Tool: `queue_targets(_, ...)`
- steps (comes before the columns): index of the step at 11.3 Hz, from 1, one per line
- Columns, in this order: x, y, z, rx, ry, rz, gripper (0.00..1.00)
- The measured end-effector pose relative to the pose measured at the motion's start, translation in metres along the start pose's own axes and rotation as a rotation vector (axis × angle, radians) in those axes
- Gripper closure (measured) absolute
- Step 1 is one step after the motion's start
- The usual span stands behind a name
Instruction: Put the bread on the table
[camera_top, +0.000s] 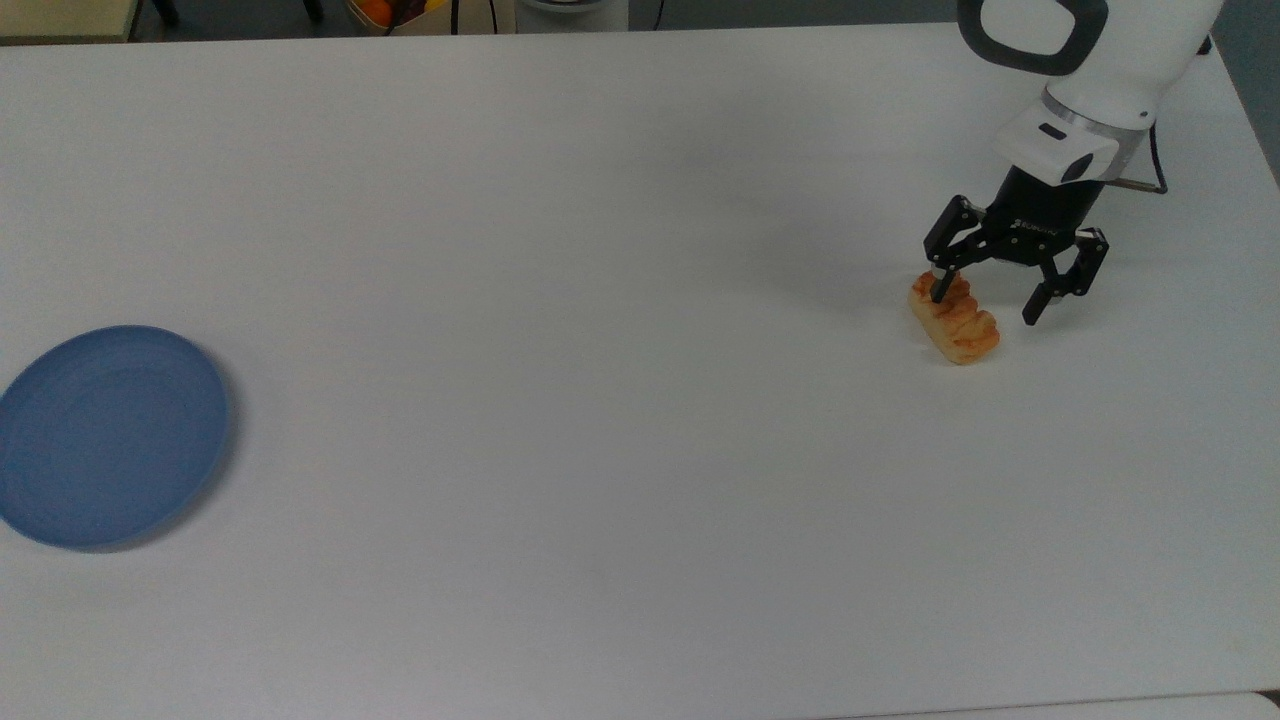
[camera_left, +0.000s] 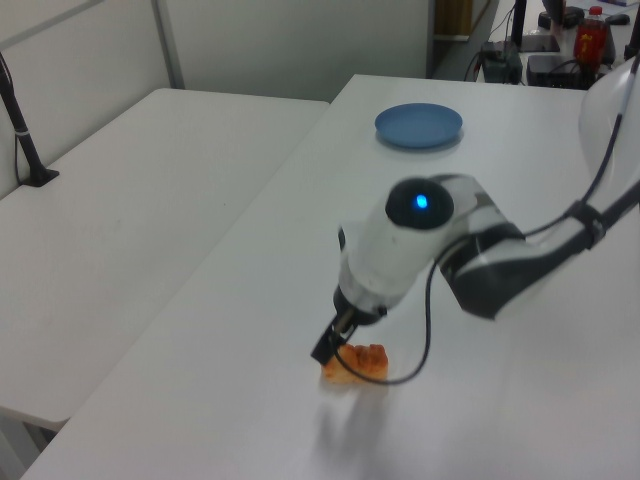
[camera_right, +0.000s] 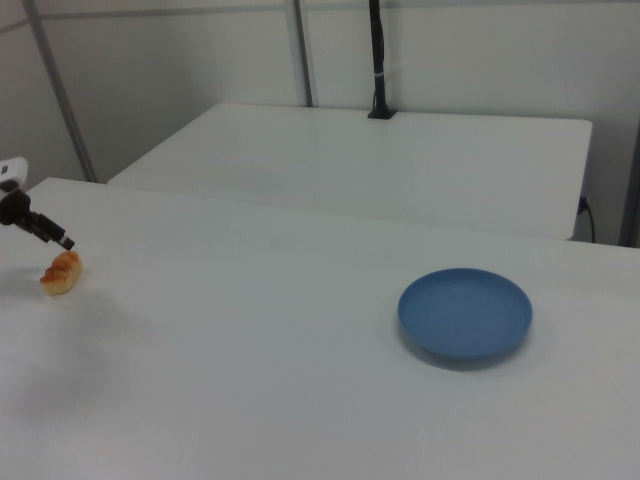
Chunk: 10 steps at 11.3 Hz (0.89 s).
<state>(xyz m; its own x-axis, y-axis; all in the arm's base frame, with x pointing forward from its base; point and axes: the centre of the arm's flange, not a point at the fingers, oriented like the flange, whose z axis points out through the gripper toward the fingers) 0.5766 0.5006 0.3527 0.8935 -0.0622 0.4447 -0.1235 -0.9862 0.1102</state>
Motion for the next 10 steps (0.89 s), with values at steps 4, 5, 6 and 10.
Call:
queue_targets(4,0.100,0.121,-0.103,0.108,-0.215,-0.004,0.00)
queue_targets(5,0.120,0.163,-0.125,0.111,-0.232,-0.014,0.00)
queue_targets(6,0.133,0.206,-0.137,0.109,-0.249,-0.027,0.00)
queue_targets(10,0.144,0.378,-0.152,0.121,-0.358,-0.117,0.00)
